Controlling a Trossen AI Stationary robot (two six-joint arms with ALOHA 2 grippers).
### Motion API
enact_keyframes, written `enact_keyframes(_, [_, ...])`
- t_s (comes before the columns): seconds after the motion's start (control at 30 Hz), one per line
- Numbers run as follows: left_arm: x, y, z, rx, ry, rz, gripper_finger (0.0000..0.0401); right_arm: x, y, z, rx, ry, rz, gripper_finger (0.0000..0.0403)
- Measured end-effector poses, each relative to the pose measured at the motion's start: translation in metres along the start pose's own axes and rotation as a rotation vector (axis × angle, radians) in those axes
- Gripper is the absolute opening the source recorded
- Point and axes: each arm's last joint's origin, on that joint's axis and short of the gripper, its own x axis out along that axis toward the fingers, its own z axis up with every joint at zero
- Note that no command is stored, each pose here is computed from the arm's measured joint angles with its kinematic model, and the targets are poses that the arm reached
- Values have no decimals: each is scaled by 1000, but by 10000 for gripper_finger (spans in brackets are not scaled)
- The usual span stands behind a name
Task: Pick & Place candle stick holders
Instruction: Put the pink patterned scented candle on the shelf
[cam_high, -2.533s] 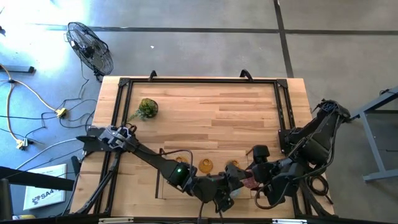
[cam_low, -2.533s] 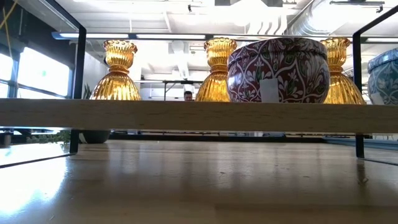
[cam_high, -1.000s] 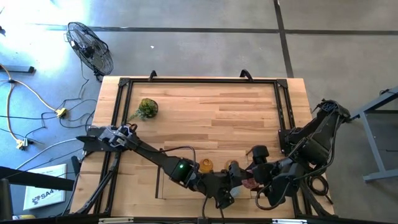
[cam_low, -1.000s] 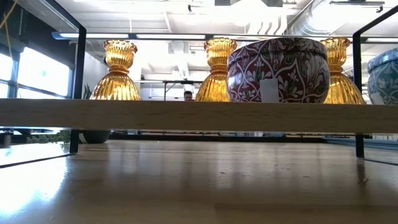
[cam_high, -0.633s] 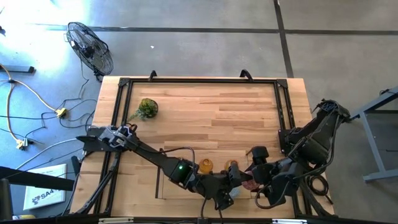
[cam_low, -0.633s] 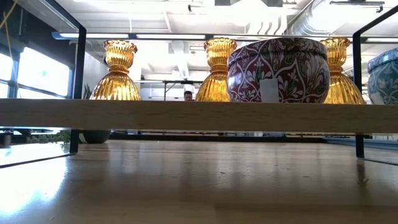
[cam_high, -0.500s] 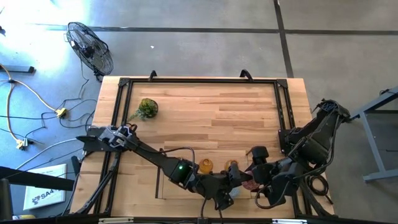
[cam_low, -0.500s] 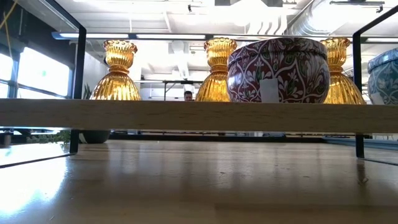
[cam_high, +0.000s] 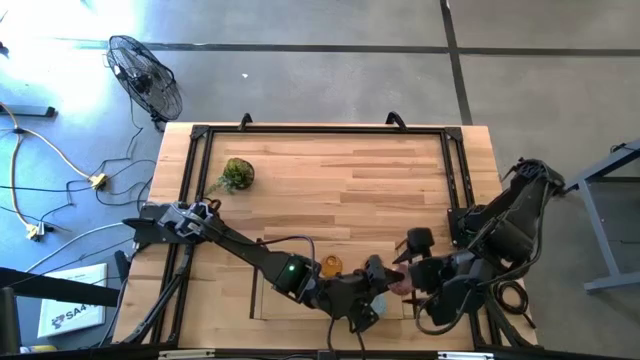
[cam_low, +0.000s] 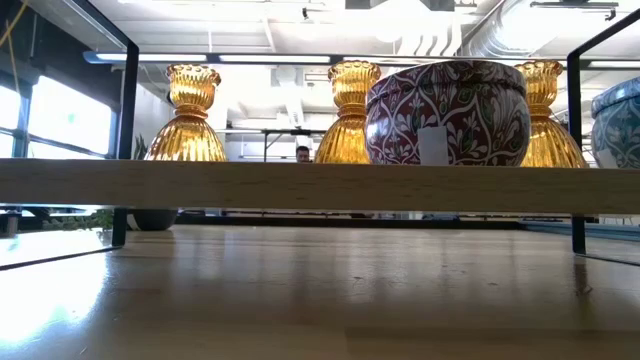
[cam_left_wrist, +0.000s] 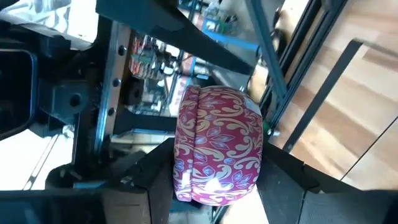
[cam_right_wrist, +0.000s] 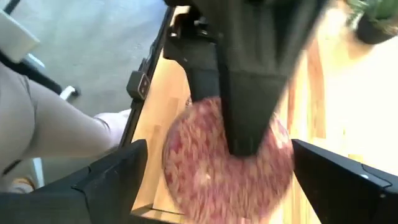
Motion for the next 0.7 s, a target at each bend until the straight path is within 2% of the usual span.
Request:
enact_keyframes(0.23, [-7, -3, 6, 17, 80, 34, 187, -31, -14, -5, 116, -63, 1, 384])
enact_keyframes(0.4, [-15, -6, 11, 15, 170, 81, 182, -55, -19, -12, 111, -145, -35, 384])
enact_keyframes(0.7, [-47, -17, 29, -87, 488, 273, 184, -80, -19, -21, 74, -257, -79, 385])
